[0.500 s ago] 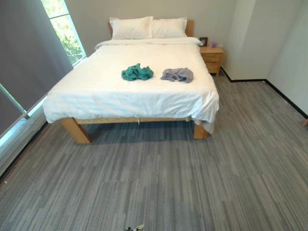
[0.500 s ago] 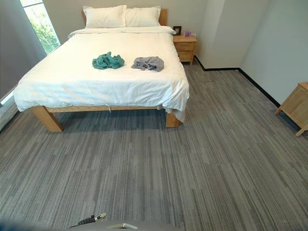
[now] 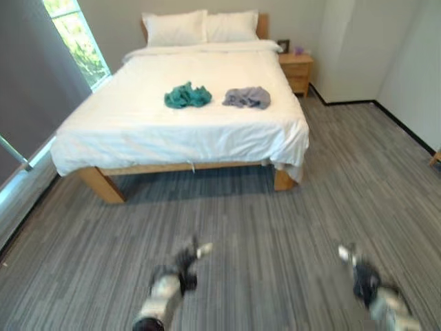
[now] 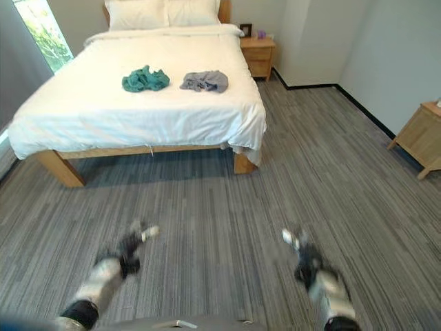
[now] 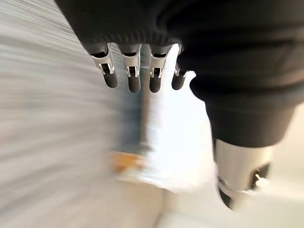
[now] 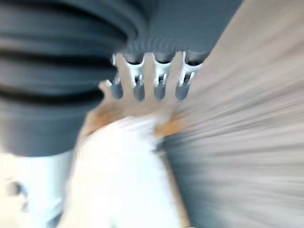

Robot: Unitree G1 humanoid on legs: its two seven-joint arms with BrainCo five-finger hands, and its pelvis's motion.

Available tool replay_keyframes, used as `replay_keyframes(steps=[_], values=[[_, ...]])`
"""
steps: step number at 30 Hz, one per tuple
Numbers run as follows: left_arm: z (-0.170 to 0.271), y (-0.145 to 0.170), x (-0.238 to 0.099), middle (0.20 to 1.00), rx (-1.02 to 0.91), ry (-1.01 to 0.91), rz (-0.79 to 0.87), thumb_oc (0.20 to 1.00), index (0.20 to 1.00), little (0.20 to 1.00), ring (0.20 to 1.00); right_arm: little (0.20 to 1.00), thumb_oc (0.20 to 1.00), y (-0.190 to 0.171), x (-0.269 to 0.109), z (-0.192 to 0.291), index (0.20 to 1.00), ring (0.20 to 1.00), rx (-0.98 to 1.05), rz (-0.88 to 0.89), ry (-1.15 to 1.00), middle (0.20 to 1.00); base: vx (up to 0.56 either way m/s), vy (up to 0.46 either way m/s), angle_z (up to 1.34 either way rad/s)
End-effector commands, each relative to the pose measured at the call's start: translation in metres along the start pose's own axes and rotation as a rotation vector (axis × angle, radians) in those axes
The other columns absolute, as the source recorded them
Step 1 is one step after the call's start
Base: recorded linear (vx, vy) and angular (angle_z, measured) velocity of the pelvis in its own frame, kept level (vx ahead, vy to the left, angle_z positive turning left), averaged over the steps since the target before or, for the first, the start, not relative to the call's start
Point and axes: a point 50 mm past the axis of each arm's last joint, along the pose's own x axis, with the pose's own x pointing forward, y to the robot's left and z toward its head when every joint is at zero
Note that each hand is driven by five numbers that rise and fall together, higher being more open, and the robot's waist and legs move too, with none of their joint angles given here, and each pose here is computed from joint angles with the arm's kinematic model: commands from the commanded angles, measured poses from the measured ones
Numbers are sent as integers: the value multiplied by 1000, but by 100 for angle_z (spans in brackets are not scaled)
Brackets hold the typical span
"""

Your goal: Pick up bed clothes into laundry basket.

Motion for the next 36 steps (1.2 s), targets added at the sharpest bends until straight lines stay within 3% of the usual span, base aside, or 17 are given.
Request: replay_keyframes(steps=[1, 8, 20, 25, 36], values=[[-2, 17, -3, 1000, -30, 0, 45, 1000, 1000, 1000, 1000, 1000, 1000, -6, 1, 0, 1000, 1000, -117, -38, -3, 1000, 0, 0, 0], [35, 9, -8, 1000, -18, -192, 12, 1000, 1000, 1000, 1000, 1000, 1000, 19, -9, 21, 1000, 1000, -244, 69, -137, 1000, 1, 0, -1], [3, 2, -15, 1000, -109, -92, 94, 1000, 1000, 1000, 1000, 1000, 1000, 53, -10, 5, 1000, 1000, -253, 181, -102, 1000, 2, 12, 0], [14, 11, -14, 1000, -65, -126, 118, 1000, 1000, 1000, 1000, 1000, 1000, 59, 0, 22, 1000, 1000, -339, 198, -164, 1000, 16, 107, 0], [31, 16, -9, 1000, 1, -174, 140, 1000, 1000, 1000, 1000, 1000, 1000, 50, -7, 14, 1000, 1000, -270, 139, -143, 1000, 211, 96, 12]])
